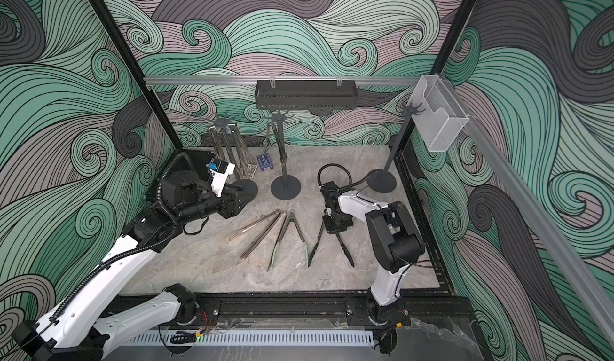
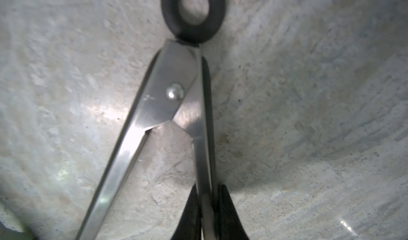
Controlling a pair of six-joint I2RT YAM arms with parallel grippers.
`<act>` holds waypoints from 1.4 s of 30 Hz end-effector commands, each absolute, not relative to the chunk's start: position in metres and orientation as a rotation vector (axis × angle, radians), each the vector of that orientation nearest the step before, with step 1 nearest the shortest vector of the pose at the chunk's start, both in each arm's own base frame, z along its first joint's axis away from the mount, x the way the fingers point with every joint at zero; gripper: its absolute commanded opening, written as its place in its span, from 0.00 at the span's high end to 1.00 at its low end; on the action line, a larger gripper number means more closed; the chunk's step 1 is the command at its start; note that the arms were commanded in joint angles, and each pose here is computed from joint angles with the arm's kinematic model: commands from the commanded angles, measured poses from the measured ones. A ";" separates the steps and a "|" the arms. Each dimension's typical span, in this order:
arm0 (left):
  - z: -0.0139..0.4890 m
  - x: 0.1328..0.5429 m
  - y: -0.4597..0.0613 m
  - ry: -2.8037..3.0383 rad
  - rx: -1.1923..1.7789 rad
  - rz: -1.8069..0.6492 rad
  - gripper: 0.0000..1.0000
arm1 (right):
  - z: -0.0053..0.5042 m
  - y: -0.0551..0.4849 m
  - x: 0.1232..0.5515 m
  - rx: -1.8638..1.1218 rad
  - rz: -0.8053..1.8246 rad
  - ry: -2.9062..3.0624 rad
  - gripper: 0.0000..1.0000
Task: Hang food tongs on kitchen utensil racks
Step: Pick up the food tongs from the center of the board, then hang the food tongs on the rack.
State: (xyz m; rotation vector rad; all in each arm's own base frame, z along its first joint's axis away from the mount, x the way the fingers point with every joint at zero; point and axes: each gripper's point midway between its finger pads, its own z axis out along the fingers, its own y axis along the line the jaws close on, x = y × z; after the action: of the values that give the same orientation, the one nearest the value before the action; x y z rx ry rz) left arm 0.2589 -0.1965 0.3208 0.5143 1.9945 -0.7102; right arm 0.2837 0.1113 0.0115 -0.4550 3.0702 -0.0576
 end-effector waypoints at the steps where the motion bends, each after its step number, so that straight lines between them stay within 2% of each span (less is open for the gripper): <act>1: 0.327 0.252 -0.198 1.976 0.515 -0.740 0.42 | 0.032 0.103 0.299 -0.384 -0.099 2.997 1.00; 10: 0.316 0.248 -0.189 2.033 0.482 -0.708 0.42 | 0.131 0.119 0.337 -0.440 -0.007 2.702 1.00; 25: 0.285 0.234 -0.175 2.139 0.416 -0.686 0.41 | 0.324 0.189 0.384 -0.905 0.274 1.924 1.00; 34: 0.280 0.230 -0.175 2.128 0.460 -0.683 0.41 | 0.374 0.220 0.405 -1.086 0.477 1.654 1.00; 42: 0.278 0.230 -0.177 2.121 0.479 -0.686 0.41 | 0.380 0.218 0.416 -1.185 0.604 1.611 1.00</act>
State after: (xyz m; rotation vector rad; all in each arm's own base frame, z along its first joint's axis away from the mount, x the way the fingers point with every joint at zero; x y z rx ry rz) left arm 0.2339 -0.1751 0.2747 0.4471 2.1370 -0.6773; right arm 0.4326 0.2111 0.3635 -1.1019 1.6994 0.5187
